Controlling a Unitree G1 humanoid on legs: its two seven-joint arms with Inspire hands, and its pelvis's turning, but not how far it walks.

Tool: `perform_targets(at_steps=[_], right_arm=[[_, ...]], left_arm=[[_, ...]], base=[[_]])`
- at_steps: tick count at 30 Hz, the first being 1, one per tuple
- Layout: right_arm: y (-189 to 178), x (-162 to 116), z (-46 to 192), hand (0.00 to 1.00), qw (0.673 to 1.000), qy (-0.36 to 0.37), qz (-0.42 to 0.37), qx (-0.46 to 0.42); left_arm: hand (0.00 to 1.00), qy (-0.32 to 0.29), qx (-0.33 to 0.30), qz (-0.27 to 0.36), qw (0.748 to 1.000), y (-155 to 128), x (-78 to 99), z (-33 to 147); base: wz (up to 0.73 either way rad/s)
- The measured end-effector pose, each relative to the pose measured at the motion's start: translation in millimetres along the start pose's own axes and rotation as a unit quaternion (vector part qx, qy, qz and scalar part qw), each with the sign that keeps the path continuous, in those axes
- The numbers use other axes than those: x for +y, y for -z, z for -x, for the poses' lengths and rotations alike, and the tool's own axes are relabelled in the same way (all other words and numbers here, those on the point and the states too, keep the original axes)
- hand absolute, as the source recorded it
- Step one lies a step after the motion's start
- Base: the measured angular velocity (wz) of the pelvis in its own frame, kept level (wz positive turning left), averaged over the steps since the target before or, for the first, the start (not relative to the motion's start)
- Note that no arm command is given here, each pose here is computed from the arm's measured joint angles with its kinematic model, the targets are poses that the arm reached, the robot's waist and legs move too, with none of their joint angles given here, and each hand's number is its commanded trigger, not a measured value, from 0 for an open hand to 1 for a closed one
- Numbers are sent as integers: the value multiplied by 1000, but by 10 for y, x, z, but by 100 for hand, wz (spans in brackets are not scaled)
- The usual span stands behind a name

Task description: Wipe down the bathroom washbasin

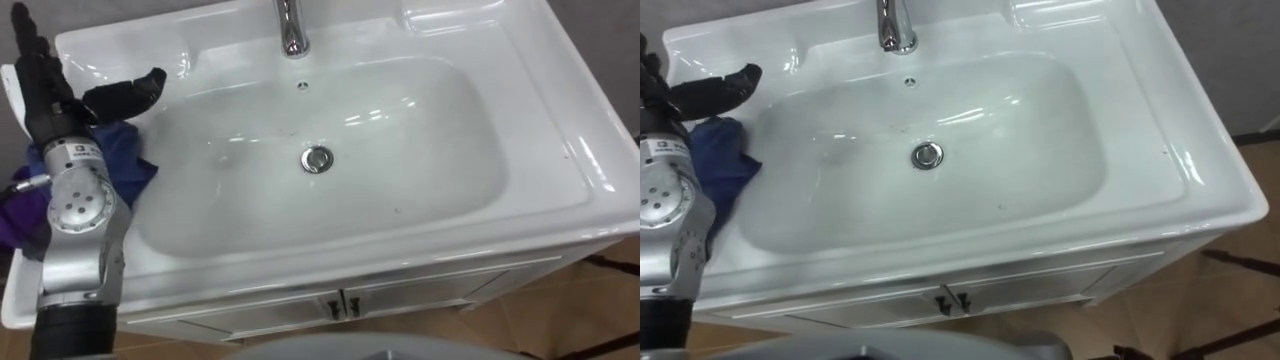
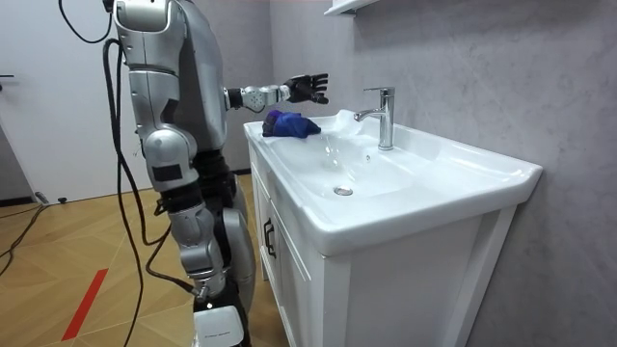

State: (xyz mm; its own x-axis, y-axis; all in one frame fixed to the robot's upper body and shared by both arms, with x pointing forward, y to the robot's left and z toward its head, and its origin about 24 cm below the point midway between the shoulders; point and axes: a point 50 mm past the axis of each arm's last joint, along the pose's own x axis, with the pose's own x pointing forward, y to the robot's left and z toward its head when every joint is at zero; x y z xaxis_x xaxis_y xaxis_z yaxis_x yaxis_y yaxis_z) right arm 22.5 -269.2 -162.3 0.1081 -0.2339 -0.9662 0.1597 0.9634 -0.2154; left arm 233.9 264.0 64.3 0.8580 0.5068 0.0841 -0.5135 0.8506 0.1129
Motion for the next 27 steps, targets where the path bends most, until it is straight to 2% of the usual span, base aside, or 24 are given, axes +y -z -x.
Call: perform_targets(at_steps=[14, 27], right_arm=[[44, -19, 1, 0, 1000, 10, -13, 10], [75, -58, 6, 0, 1000, 26, 0, 15]], left_arm=[[0, -51, -34, 3, 998, -156, 76, -36], [0, -167, -90, -17, 982, -400, 493, -107]], base=[[0], [0]])
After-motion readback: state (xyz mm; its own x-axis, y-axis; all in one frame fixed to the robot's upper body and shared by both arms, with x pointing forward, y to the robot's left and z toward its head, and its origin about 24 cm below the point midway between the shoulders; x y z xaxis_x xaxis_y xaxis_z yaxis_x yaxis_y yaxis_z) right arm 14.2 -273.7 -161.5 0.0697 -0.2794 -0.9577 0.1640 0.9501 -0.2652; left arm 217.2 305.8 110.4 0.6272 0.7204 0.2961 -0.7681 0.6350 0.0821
